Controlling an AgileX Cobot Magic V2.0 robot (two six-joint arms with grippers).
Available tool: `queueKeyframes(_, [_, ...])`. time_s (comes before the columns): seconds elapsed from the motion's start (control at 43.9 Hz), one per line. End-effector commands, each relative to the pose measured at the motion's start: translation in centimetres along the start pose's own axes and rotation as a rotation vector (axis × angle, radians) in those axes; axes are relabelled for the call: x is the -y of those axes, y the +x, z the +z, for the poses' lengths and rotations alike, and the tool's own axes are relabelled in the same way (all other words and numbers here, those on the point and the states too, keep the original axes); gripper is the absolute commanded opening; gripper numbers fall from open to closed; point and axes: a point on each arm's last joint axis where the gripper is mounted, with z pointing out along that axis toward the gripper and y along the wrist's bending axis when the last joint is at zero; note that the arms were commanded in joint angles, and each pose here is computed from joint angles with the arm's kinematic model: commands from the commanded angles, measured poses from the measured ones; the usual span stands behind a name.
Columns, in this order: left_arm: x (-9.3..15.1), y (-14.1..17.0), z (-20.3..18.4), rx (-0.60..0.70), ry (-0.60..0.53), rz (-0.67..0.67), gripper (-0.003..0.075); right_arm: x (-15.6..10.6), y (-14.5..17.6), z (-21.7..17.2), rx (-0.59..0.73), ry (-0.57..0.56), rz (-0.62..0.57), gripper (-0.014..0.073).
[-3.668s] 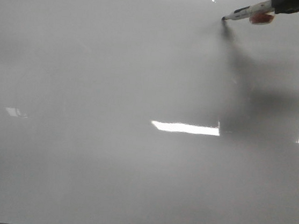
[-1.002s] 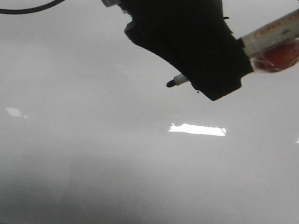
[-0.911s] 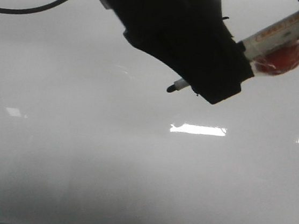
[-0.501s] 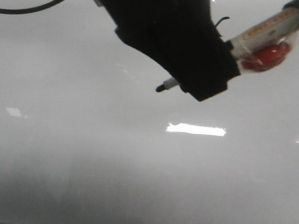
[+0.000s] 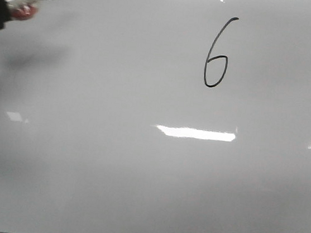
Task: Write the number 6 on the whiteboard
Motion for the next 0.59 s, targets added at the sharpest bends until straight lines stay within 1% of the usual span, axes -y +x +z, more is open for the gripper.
queueKeyframes(0.0, [-3.2, 1.4, -1.5, 0.092, -0.078, -0.133, -0.002, 0.1, -1.0, -0.9, 0.078, 0.031, 0.001, 0.0591])
queueKeyframes(0.091, [-5.6, 3.0, -1.0, 0.121, -0.132, -0.231, -0.002, 0.2, -1.0, -0.8, 0.078, 0.032, 0.002, 0.0591])
queueKeyframes(0.182, [-7.4, 4.1, -0.1, 0.173, -0.161, -0.342, -0.002, 0.2, -1.1, -0.8, 0.085, 0.037, 0.003, 0.0591])
queueKeyframes(0.251, [-8.4, 4.6, 0.7, 0.225, -0.17, -0.408, -0.002, 0.3, -1.1, -0.8, 0.091, 0.04, 0.003, 0.0591])
queueKeyframes(0.342, [-9.3, 5.0, 1.7, 0.317, -0.152, -0.52, -0.002, 0.3, -1.1, -0.8, 0.094, 0.042, 0.003, 0.0591])
queueKeyframes(0.456, [-10.0, 4.7, 2.8, 0.402, -0.181, -0.536, -0.002, 0.3, -1.2, -0.7, 0.091, 0.041, 0.004, 0.0591])
queueKeyframes(0.57, [-10.5, 4.1, 3.9, 0.427, -0.19, -0.534, -0.002, 0.3, -1.2, -0.7, 0.091, 0.041, 0.004, 0.0591])
